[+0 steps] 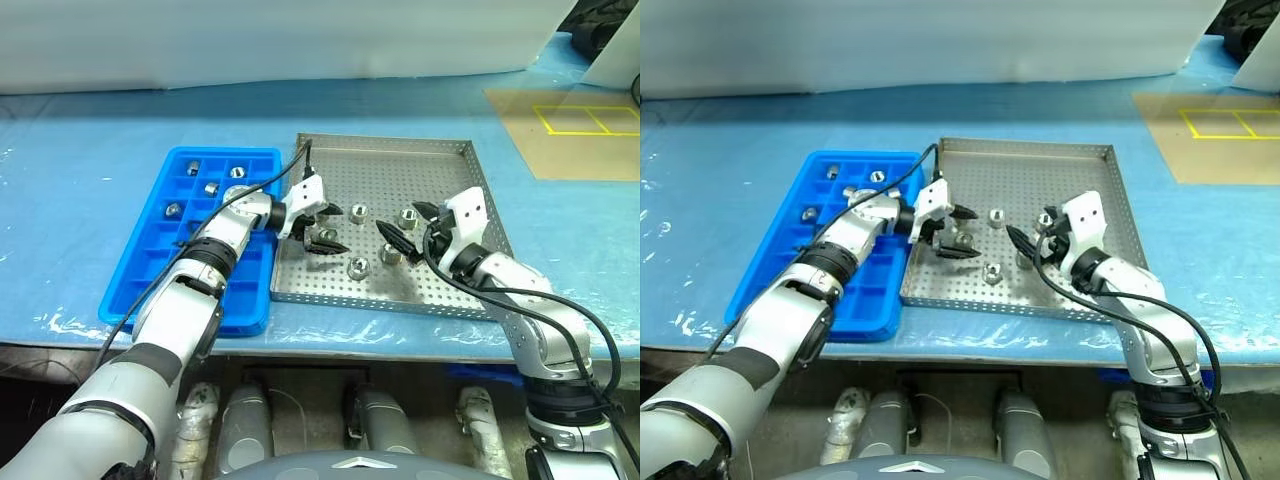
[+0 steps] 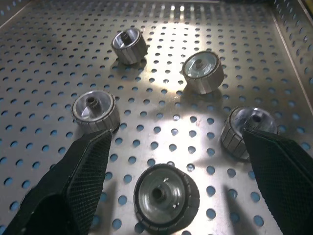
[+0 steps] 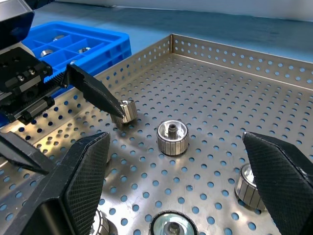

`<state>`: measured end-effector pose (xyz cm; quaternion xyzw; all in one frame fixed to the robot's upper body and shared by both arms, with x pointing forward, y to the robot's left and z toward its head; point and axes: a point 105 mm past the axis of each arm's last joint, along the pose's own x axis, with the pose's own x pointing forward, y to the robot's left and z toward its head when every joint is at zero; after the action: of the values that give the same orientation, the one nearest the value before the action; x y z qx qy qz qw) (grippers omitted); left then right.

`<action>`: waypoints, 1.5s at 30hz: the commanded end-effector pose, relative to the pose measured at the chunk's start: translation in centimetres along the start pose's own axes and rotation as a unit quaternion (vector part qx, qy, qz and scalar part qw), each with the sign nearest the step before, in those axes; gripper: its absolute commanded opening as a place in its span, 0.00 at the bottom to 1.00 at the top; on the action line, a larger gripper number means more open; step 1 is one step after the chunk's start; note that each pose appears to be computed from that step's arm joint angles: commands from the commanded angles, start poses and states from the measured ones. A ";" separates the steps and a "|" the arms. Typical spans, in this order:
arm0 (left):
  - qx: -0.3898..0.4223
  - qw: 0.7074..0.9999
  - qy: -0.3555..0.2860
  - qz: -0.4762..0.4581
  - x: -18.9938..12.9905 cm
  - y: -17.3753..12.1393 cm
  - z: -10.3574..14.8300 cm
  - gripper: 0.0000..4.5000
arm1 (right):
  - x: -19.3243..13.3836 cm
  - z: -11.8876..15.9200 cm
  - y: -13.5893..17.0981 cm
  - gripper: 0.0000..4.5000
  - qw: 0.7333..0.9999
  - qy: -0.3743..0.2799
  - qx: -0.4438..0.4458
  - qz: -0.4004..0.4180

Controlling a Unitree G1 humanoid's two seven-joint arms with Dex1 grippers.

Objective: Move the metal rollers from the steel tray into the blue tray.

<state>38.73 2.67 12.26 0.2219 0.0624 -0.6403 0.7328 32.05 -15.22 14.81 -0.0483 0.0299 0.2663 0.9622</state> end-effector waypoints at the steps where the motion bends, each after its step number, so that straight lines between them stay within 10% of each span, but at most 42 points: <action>1: 0.022 1.000 0.011 0.011 0.1 0.6 0.4 1.00 | -0.7 1.6 -0.2 0.99 0.999 -0.030 -0.011 -0.015; 21: -0.007 0.996 0.087 -0.001 1.0 -1.0 -3.7 1.00 | -1.5 1.2 -0.7 0.99 0.999 -0.021 -0.016 -0.046; 32: -0.009 0.998 0.061 0.011 1.2 -0.9 -3.4 0.56 | -1.4 1.0 -0.4 1.00 0.999 -0.016 -0.012 -0.036; 45: -0.032 0.998 0.037 0.041 0.7 -0.1 -3.1 0.44 | -1.4 0.1 2.4 1.00 0.999 0.013 -0.009 0.050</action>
<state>39.19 2.98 9.27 0.2462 0.1057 -0.6077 0.7476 29.80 -14.30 13.83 -0.0518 0.0615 0.3041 0.9492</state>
